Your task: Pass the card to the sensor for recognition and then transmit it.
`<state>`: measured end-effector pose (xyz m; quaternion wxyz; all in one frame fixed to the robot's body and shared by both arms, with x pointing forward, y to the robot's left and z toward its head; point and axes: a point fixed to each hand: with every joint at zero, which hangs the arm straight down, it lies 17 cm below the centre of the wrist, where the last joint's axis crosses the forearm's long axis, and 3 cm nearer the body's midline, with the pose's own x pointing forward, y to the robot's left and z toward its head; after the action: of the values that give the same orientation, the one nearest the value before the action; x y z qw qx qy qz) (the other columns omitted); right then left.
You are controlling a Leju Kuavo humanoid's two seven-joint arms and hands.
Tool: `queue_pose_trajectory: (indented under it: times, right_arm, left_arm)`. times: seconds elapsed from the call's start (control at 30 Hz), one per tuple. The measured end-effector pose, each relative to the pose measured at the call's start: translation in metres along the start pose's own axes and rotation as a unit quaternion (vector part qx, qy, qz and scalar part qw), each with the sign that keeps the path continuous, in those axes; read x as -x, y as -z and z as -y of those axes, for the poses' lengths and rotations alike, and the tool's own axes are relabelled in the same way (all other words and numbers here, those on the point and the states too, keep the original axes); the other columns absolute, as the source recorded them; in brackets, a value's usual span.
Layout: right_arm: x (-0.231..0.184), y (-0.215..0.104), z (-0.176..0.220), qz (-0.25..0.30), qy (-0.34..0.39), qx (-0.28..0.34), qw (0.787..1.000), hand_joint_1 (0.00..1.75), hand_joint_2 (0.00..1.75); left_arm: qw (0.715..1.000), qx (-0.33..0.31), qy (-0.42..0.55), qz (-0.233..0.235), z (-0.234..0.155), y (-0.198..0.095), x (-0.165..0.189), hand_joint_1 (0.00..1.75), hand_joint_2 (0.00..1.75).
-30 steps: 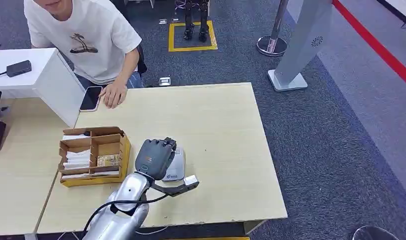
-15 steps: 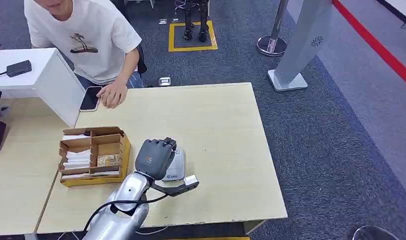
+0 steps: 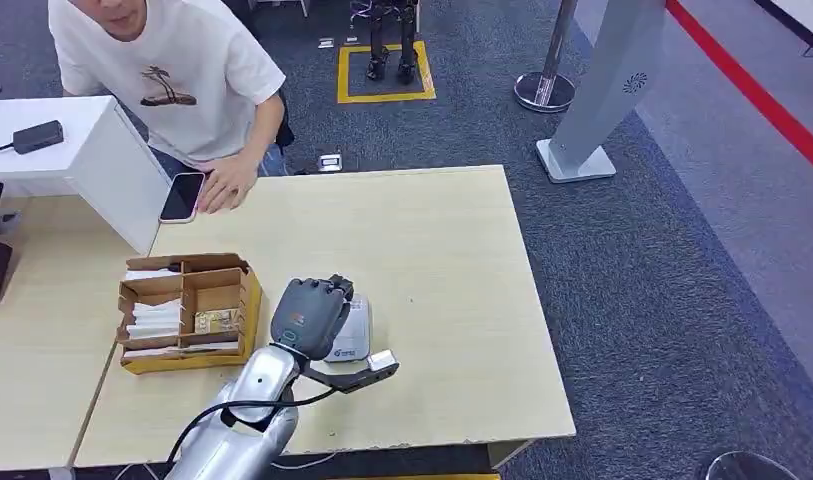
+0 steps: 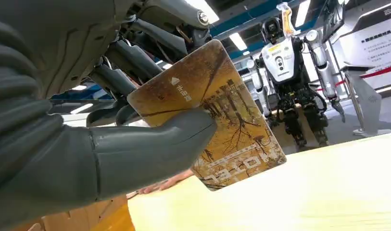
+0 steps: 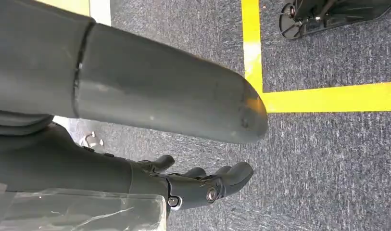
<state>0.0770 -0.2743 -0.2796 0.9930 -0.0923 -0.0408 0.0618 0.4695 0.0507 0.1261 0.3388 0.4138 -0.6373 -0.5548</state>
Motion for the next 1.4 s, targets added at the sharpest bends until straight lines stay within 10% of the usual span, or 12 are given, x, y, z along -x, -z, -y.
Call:
queue_pose_trajectory:
  times: [1.4]
  right_arm:
    - [-0.004,0.0,-0.002,0.011,-0.001,-0.006,1.0,0.0,0.0]
  left_arm:
    - [0.991,0.097,0.072,0.056,0.096,-0.035,-0.061,1.75,1.75]
